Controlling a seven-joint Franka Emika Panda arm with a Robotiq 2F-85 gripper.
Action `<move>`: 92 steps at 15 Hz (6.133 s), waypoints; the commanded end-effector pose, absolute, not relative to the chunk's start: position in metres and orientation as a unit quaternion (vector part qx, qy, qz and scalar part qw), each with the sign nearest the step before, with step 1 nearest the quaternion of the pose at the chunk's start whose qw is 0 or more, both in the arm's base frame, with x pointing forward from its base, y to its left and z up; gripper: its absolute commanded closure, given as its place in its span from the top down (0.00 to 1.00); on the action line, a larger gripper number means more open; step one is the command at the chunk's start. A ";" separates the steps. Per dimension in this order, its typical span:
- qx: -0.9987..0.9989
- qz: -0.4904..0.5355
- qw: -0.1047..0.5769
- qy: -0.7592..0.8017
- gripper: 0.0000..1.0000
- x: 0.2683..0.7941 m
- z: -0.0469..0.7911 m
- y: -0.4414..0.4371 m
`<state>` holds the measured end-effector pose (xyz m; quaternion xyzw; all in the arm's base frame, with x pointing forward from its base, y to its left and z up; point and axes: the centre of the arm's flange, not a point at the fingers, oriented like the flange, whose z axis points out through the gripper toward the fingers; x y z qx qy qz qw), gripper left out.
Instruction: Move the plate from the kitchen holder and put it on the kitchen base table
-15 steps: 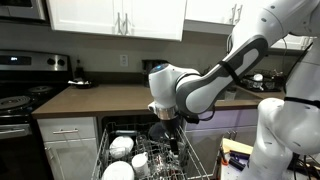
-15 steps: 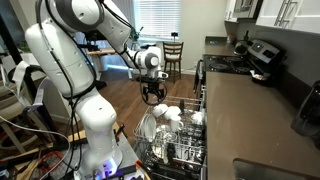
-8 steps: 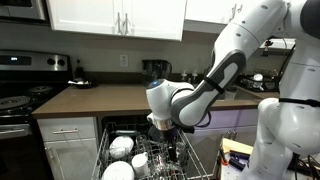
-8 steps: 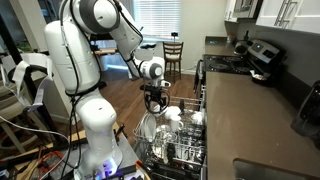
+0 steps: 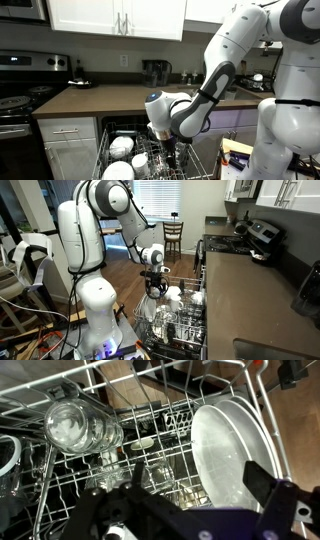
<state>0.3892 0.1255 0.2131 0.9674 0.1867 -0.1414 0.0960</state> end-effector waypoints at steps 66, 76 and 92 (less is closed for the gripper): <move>0.928 -0.085 0.024 0.362 0.68 0.375 0.137 0.140; 0.926 -0.094 0.024 0.365 0.04 0.376 0.139 0.140; 0.917 -0.165 0.008 0.364 0.06 0.396 0.177 0.137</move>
